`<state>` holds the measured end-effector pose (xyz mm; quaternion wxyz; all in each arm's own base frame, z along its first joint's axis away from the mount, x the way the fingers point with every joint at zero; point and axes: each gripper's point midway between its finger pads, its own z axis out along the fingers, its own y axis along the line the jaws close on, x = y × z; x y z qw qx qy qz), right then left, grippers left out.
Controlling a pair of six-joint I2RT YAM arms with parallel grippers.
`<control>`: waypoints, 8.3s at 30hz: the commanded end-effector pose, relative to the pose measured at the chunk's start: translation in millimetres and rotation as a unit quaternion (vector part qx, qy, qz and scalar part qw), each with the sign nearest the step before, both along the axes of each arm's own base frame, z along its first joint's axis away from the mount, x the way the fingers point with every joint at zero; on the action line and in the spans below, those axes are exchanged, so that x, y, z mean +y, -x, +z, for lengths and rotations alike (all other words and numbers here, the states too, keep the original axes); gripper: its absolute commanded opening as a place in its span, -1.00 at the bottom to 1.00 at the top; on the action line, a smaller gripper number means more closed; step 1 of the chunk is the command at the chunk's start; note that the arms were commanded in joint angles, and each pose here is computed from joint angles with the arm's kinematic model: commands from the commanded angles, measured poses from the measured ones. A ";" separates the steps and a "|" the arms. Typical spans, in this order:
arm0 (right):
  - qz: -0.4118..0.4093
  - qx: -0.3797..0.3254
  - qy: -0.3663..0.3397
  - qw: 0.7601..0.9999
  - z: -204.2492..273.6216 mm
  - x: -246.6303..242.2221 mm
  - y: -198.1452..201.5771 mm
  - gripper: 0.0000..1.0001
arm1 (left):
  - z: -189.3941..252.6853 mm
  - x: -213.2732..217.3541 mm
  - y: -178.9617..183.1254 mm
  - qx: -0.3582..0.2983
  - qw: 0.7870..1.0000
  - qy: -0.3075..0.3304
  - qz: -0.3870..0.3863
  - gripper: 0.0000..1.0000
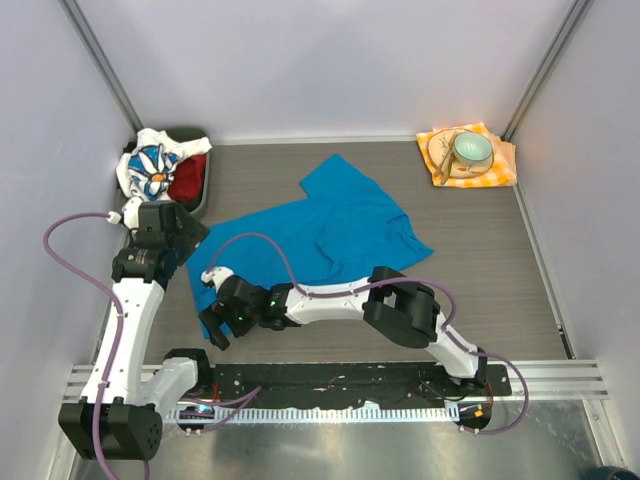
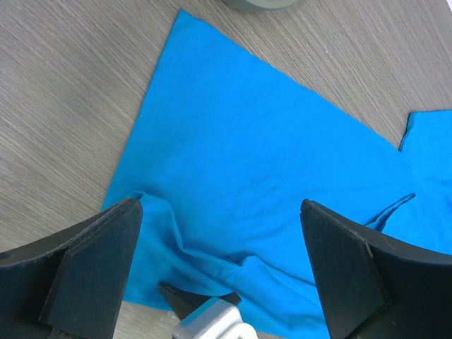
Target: Fold and stack the t-shirts
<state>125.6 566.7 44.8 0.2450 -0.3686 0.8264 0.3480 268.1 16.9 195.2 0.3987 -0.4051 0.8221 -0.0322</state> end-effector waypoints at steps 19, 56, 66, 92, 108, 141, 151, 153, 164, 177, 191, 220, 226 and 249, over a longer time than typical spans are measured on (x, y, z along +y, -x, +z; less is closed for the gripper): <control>-0.480 -0.149 0.097 0.859 112.8 -345.6 -240.2 0.99 | 2.5 -15.5 -14.5 -0.009 0.998 0.018 -0.054 0.99; -0.607 0.071 0.220 0.760 -15.4 -481.6 -179.0 0.97 | -41.2 -34.9 -25.5 0.043 0.993 0.055 -0.096 1.00; -0.638 0.117 0.212 0.731 0.1 -492.0 -102.9 0.99 | -47.2 -36.3 -19.6 0.049 0.992 0.062 -0.095 0.99; -0.412 0.072 0.081 0.905 36.2 -307.4 -158.6 0.30 | -44.4 -28.7 -11.0 0.057 0.994 0.045 -0.084 0.99; -0.379 0.080 0.101 0.916 20.0 -265.1 -155.1 0.18 | -47.2 -25.5 -10.4 0.066 0.994 0.034 -0.084 1.00; -0.381 0.065 0.156 0.909 -2.6 -273.2 -145.6 -0.16 | -53.1 -26.0 -7.8 0.071 0.993 0.033 -0.088 1.00; -0.384 0.060 0.156 0.908 -3.2 -268.5 -148.8 -0.99 | -54.4 -25.1 -7.8 0.073 0.993 0.031 -0.089 0.99; -0.386 0.054 0.153 0.908 0.8 -268.3 -152.1 -0.99 | -54.8 -25.1 -7.8 0.074 0.993 0.031 -0.089 1.00; -0.393 0.020 0.138 0.909 22.6 -250.1 -176.0 -0.99 | -54.9 -25.5 -8.3 0.075 0.993 0.032 -0.088 0.99; -0.417 -0.032 0.169 0.892 32.6 -267.7 -192.5 0.89 | -49.2 -25.1 -7.0 0.072 0.993 0.029 -0.090 1.00; -0.498 -0.061 0.191 0.843 49.0 -384.8 -198.3 0.99 | -37.2 -31.8 -3.2 0.058 0.992 0.041 -0.104 1.00; -0.626 0.081 0.290 0.719 -46.9 -521.6 -148.3 0.99 | -50.9 -37.2 2.3 0.080 0.989 0.054 -0.116 1.00; -0.652 0.074 0.298 0.694 -32.8 -540.8 -127.3 0.99 | -54.5 -38.1 3.8 0.084 0.988 0.057 -0.116 0.99; -0.584 0.017 0.071 0.809 92.1 -455.4 -232.4 0.99 | -117.8 -155.2 47.8 0.121 0.959 0.123 -0.226 1.00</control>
